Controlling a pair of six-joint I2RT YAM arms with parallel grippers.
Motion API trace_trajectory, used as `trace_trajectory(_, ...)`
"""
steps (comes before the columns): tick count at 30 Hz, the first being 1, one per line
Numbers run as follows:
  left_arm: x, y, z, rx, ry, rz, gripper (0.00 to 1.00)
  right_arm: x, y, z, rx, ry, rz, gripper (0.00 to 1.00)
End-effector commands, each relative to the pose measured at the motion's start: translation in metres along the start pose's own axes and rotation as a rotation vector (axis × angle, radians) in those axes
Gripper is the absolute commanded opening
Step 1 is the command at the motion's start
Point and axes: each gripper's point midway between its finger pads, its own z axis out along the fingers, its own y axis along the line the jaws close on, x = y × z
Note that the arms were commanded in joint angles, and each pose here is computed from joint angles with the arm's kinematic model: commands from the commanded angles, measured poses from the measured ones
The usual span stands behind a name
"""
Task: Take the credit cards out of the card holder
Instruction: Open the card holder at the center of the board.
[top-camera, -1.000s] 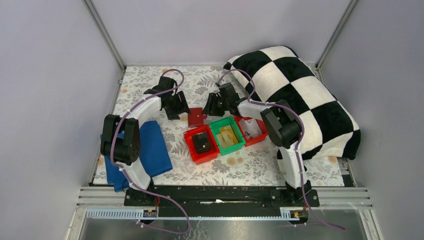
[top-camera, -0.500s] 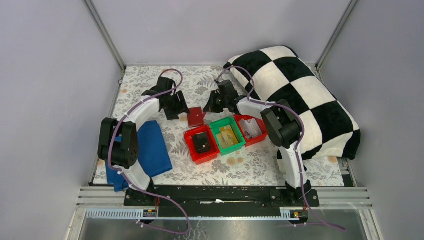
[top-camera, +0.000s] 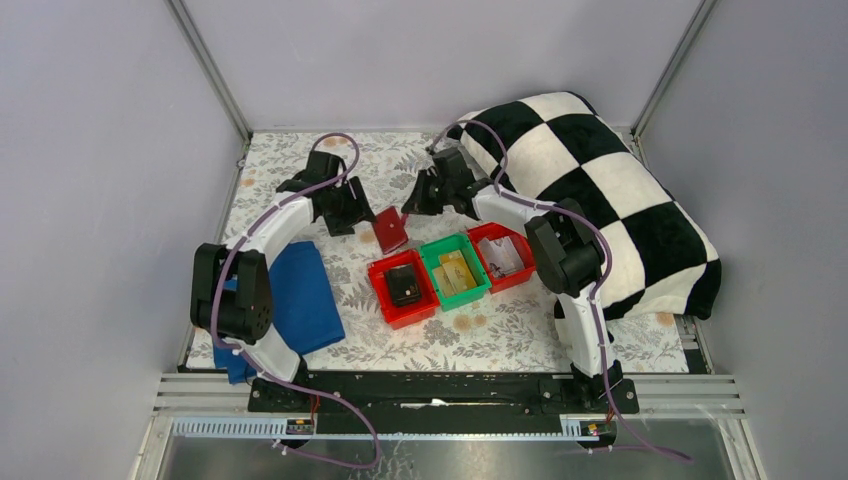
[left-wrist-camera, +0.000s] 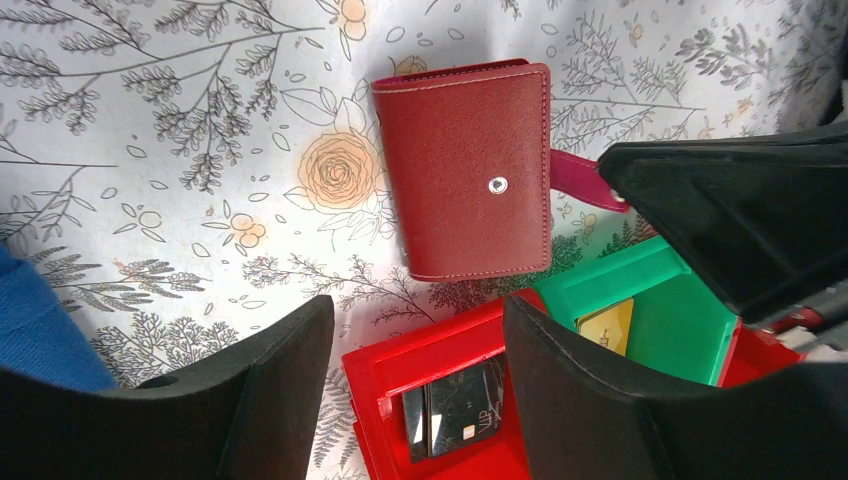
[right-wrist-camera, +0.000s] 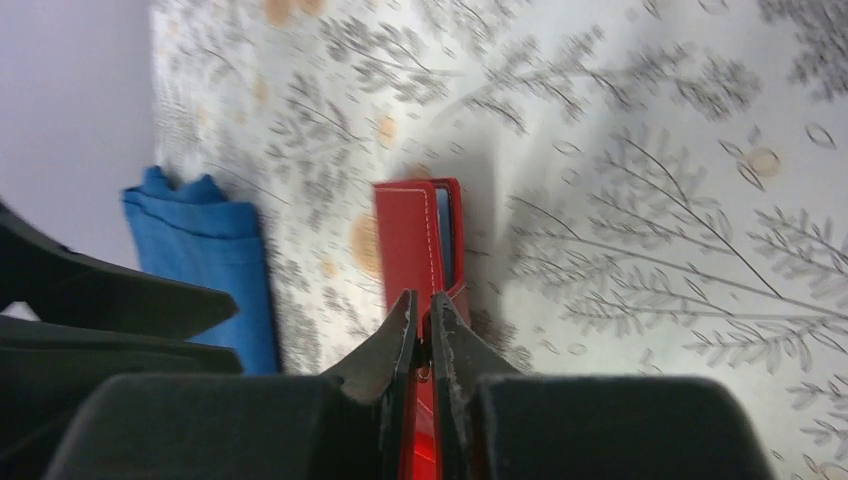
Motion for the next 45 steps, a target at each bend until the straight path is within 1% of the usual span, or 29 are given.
trace_trajectory(1, -0.021, -0.005, -0.023, 0.037, -0.078, 0.006, 0.67, -0.036, 0.062, -0.026, -0.134, -0.056, 0.012, 0.00)
trace_trajectory(5, -0.028, 0.009, -0.028, 0.029, -0.090, -0.014, 0.67, -0.039, 0.089, -0.037, -0.247, -0.061, 0.066, 0.00)
trace_trajectory(9, -0.032, 0.018, -0.032, 0.033, -0.094, -0.029, 0.67, -0.040, 0.095, -0.038, -0.275, -0.058, 0.076, 0.00)
trace_trajectory(13, -0.029, 0.015, -0.032, 0.060, -0.078, -0.029, 0.67, -0.042, 0.101, -0.041, -0.300, -0.062, 0.082, 0.00)
trace_trajectory(21, -0.016, 0.001, -0.027, 0.174, -0.026, -0.070, 0.67, -0.041, 0.102, -0.041, -0.304, -0.061, 0.096, 0.00)
trace_trajectory(23, -0.013, -0.006, -0.022, 0.244, -0.012, -0.088, 0.66, -0.040, 0.099, -0.041, -0.299, -0.064, 0.104, 0.00)
trace_trajectory(26, -0.003, -0.003, -0.006, 0.256, 0.036, -0.137, 0.64, -0.036, 0.095, -0.041, -0.295, -0.068, 0.116, 0.00)
trace_trajectory(28, 0.000, 0.000, 0.000, 0.246, 0.050, -0.149, 0.64, -0.034, 0.090, -0.040, -0.280, -0.069, 0.119, 0.00)
trace_trajectory(32, -0.004, 0.007, 0.001, 0.208, 0.023, -0.157, 0.64, -0.035, 0.074, -0.039, -0.240, -0.078, 0.119, 0.00)
trace_trajectory(39, -0.004, 0.011, 0.004, 0.180, 0.025, -0.156, 0.64, -0.044, 0.026, -0.036, -0.176, -0.070, 0.178, 0.00)
trace_trajectory(45, -0.005, 0.008, 0.006, 0.205, 0.024, -0.137, 0.65, -0.039, -0.030, -0.030, 0.003, -0.044, 0.145, 0.00)
